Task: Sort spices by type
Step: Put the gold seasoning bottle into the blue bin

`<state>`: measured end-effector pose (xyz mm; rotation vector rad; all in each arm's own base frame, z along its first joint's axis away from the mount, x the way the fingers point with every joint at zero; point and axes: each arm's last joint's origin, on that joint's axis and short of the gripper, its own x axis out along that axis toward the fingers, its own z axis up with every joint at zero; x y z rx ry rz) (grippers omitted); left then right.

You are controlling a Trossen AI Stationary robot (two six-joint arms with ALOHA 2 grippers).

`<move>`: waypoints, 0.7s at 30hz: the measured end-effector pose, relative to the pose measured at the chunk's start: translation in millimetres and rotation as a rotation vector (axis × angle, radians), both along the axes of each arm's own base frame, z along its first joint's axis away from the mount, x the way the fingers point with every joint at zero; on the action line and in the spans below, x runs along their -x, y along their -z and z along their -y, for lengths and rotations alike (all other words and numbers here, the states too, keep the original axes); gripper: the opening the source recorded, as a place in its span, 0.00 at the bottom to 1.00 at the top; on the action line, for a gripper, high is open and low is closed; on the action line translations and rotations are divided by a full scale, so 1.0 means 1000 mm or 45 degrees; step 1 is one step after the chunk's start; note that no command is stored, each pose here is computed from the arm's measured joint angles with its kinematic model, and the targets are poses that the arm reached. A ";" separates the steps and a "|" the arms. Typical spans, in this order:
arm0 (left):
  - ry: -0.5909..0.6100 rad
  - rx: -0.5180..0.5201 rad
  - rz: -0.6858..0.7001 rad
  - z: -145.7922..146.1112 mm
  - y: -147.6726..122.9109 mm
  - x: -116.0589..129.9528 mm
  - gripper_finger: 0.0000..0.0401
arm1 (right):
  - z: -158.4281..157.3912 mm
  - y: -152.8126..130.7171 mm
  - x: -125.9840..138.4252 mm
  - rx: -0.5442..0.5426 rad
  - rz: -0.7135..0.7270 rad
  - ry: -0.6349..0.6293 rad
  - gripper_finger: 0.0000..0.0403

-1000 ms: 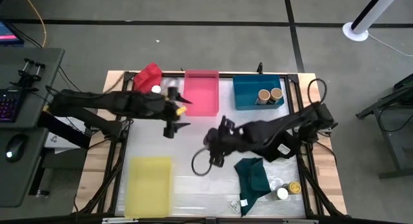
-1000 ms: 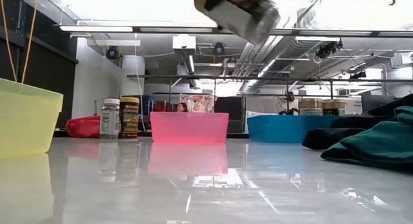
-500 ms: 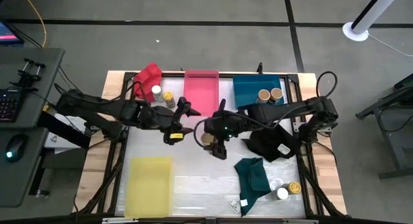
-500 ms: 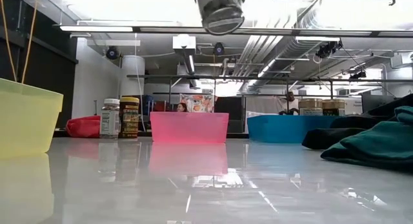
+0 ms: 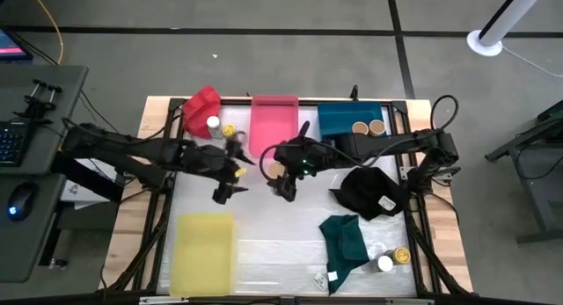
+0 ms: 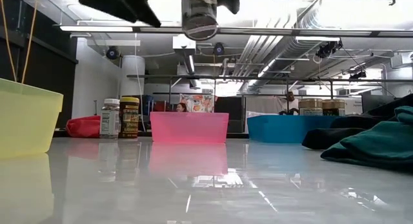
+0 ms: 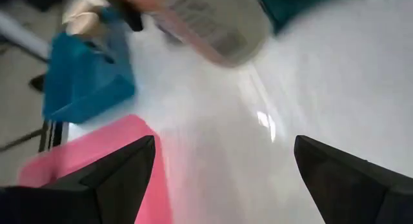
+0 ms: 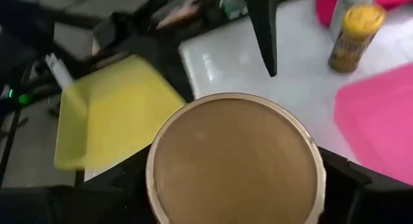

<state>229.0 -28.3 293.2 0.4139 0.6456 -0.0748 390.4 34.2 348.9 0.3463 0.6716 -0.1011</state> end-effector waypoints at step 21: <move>-0.233 0.422 0.742 -0.003 0.014 0.036 0.89 | 0.021 -0.021 -0.013 0.065 0.324 0.275 0.69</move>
